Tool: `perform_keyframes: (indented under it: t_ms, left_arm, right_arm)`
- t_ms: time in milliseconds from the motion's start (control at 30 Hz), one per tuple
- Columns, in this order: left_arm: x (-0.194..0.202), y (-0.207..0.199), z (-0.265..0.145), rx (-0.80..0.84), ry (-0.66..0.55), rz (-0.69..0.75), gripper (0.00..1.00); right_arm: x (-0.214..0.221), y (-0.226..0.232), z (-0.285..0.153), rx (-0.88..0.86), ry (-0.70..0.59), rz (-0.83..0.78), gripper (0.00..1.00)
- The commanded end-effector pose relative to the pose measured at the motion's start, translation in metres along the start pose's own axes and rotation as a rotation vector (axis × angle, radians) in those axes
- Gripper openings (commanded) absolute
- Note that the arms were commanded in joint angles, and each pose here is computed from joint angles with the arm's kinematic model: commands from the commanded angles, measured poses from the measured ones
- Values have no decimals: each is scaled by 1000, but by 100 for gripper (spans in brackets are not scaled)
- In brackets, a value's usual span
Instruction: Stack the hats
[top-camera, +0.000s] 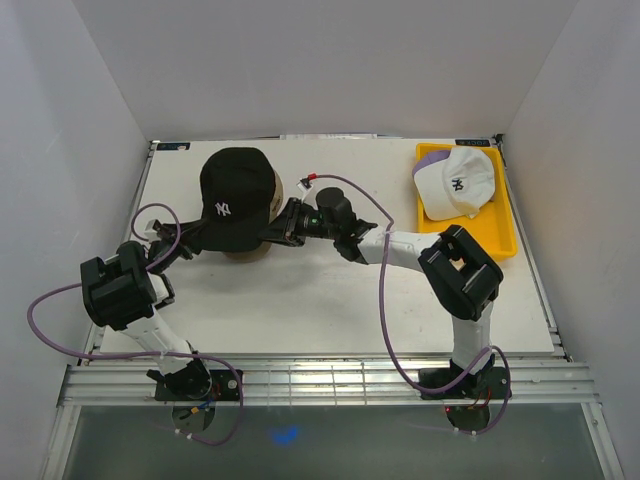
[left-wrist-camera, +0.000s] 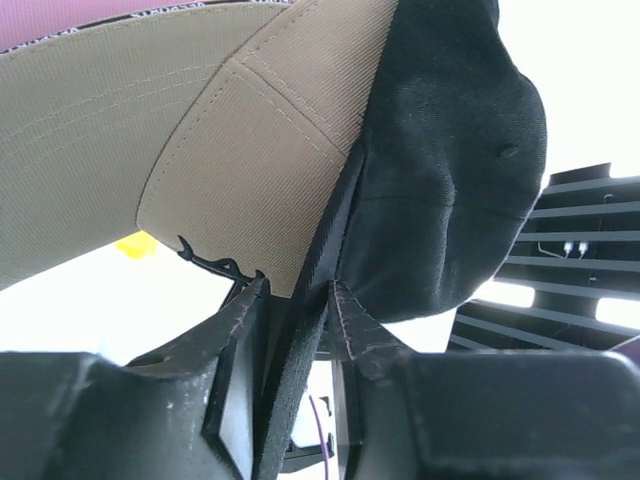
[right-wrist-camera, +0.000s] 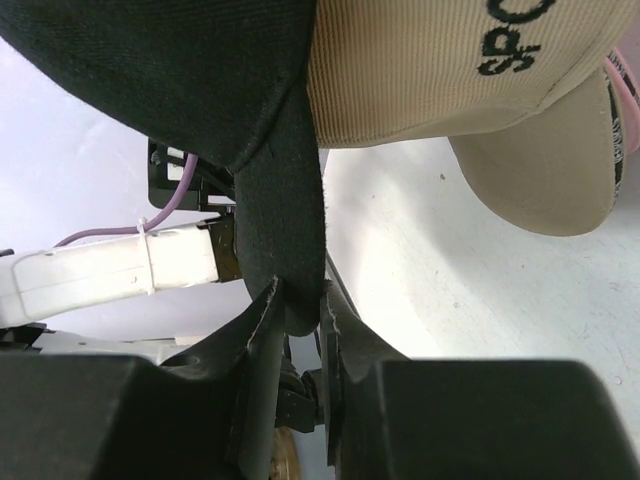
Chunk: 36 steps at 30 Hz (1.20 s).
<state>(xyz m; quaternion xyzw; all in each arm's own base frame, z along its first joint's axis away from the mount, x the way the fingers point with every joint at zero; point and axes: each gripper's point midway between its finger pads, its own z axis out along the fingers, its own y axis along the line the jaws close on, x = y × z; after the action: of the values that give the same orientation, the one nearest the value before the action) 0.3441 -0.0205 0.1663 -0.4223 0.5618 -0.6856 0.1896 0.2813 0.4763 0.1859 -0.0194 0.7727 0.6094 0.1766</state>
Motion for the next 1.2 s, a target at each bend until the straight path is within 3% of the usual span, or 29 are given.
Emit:
perform_keyframes:
  t_ms: [0,533,833,1033,1167]
  left_arm:
    - [33,-36,-7,137,101,377,37]
    - [26,-33,-5,131,85,346,14]
    - [21,-24,-3,88,72,339,11]
    - [9,-2,-2,-1,26,297,4]
    - [0,9,-1,-60,-6,342,0]
  right_arm:
    - [0,-26,1,44,-25,3,20]
    - [15,-65,2,120,8,31,15]
    - [24,-89,-3,162,22,63,13]
    - [26,-99,-4,175,33,74,13]
    - [27,-105,-6,185,40,79,13]
